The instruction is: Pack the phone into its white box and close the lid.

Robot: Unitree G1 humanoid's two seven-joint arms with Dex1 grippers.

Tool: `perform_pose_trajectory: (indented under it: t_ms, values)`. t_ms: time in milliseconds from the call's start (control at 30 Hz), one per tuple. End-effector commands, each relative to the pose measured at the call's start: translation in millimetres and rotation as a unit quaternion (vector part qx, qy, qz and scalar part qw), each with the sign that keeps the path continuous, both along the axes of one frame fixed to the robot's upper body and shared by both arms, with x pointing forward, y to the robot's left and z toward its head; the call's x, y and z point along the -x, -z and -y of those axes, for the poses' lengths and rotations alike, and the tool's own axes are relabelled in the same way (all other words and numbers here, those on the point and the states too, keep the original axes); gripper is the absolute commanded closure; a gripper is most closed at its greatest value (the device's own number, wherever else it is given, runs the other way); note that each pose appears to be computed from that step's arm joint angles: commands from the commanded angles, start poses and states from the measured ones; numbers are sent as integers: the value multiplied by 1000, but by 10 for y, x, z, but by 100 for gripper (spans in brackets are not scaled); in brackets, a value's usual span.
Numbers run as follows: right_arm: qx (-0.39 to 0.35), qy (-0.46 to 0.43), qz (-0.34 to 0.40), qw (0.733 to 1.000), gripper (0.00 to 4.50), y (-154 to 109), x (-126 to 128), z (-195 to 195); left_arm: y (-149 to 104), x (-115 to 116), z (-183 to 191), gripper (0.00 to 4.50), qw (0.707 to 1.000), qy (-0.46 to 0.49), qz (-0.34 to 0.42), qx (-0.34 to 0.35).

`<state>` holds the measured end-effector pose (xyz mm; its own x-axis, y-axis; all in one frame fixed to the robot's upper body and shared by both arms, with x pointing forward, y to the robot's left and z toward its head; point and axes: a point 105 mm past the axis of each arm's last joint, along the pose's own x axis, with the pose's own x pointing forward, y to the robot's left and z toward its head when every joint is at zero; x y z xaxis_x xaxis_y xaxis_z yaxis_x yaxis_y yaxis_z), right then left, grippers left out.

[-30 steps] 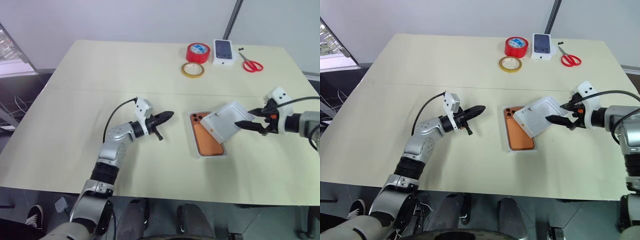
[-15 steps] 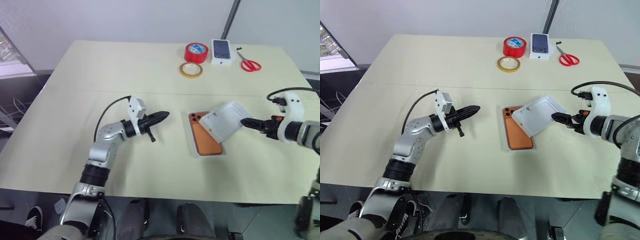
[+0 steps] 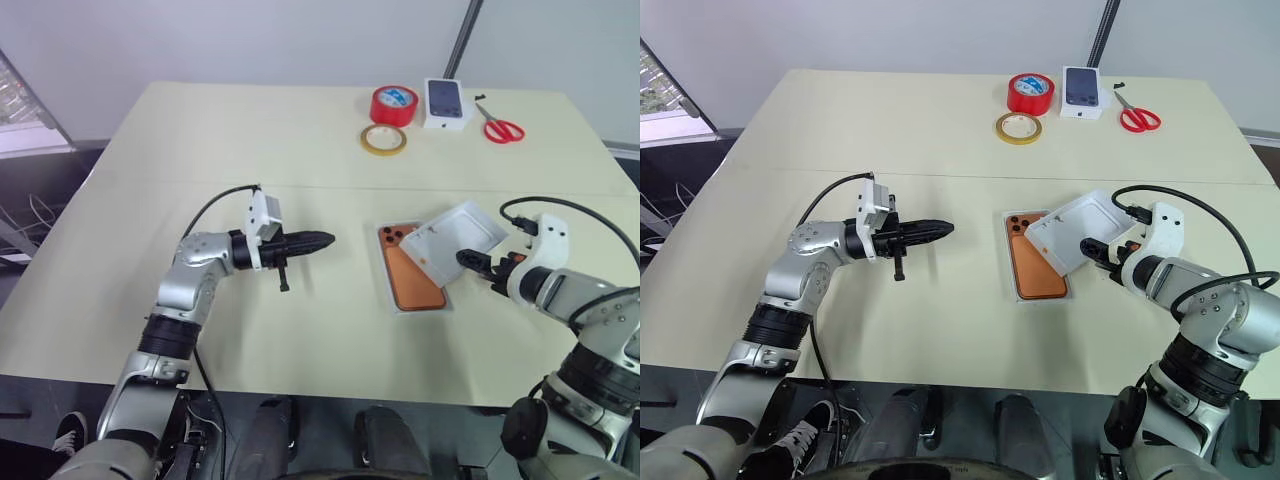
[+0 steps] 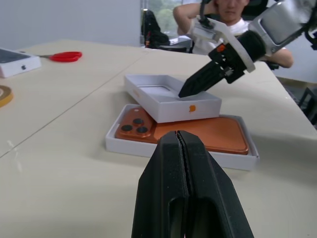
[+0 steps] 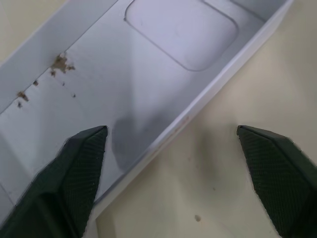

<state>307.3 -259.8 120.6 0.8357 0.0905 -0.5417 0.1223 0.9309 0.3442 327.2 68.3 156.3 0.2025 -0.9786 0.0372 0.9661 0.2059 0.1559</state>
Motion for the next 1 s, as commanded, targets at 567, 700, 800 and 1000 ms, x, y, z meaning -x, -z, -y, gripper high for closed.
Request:
perform_pose_trajectory:
  t_ms: [567,700,800,1000]
  values:
    - [104,-49,-8,993,450,-248,-49,449,-22,60,14,2,995,23,-98,17]
    - [148,-62,15,987,450,-303,-111,593,-37,152,47,2,994,42,-99,16]
    - [187,-142,7,972,450,-206,-51,516,-21,199,39,2,993,50,-103,10]
    - [225,-131,13,966,421,-232,-77,706,-12,220,27,0,994,48,-94,2]
